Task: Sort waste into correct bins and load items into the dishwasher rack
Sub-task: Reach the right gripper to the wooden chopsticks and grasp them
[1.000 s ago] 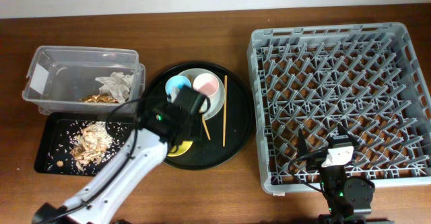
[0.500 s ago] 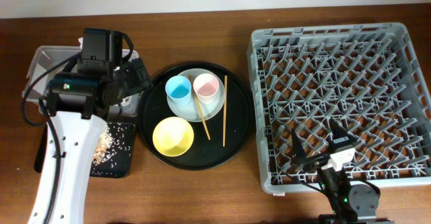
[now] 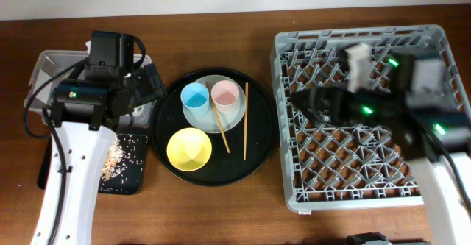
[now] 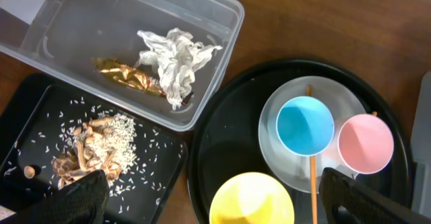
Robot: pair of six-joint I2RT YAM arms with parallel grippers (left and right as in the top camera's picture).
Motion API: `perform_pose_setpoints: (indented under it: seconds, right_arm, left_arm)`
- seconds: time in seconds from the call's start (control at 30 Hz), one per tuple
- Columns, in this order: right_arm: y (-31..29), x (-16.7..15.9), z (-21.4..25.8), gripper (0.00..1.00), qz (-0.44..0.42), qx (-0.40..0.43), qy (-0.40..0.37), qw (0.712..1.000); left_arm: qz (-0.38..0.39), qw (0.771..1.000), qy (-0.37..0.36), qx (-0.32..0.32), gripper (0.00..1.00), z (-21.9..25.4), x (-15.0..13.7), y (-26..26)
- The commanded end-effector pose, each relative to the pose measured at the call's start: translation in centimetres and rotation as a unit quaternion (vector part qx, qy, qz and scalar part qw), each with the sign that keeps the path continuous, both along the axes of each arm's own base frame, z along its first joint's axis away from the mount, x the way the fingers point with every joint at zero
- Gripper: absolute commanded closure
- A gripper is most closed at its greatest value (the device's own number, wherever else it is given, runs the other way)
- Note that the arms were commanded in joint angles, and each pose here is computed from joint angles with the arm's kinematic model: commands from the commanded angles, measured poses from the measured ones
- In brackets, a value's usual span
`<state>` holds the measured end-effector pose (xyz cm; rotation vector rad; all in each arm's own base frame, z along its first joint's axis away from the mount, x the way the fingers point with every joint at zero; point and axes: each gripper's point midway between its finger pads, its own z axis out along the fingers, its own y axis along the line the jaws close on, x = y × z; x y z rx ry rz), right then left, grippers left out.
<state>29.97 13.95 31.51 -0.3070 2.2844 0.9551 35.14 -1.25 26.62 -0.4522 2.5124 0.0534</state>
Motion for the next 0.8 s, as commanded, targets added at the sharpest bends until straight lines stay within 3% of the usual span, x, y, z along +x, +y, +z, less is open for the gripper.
perform_pose_setpoints:
  seconds: [0.0,0.03,0.1,0.13,0.23,0.37,0.43,0.77]
  right_arm:
    - [5.7,-0.8,-1.5,0.02,0.124,0.077,0.072,0.987]
    - [6.8,-0.6,-3.0,0.33,0.138,0.074,0.098,0.983]
    - [9.4,-0.4,-7.3,0.68,0.157,0.037,0.15,0.975]
    - [10.8,-0.4,-11.0,0.77,0.159,-0.021,0.176,0.971]
    - [12.0,-0.2,-18.2,0.77,0.102,-0.174,0.207,0.957]
    - [13.9,-0.7,-21.1,0.61,0.076,-0.267,0.171,0.945]
    - [14.1,-0.9,-22.5,0.58,0.055,-0.324,0.146,0.933]
    - [15.4,0.3,-24.2,0.59,0.033,-0.327,0.128,0.936]
  left_arm:
    - [-0.002,1.0,-0.001,0.004,0.01,0.1,0.1,0.1]
    - [-0.002,1.0,-0.001,0.004,0.01,0.1,0.1,0.1]
    - [-0.002,1.0,-0.001,0.004,0.01,0.1,0.1,0.1]
    - [-0.002,1.0,-0.001,0.004,0.01,0.1,0.1,0.1]
    - [-0.002,1.0,-0.001,0.004,0.01,0.1,0.1,0.1]
    - [-0.002,1.0,-0.001,0.004,0.01,0.1,0.1,0.1]
    - [-0.002,1.0,-0.001,0.004,0.01,0.1,0.1,0.1]
    - [-0.002,1.0,-0.001,0.004,0.01,0.1,0.1,0.1]
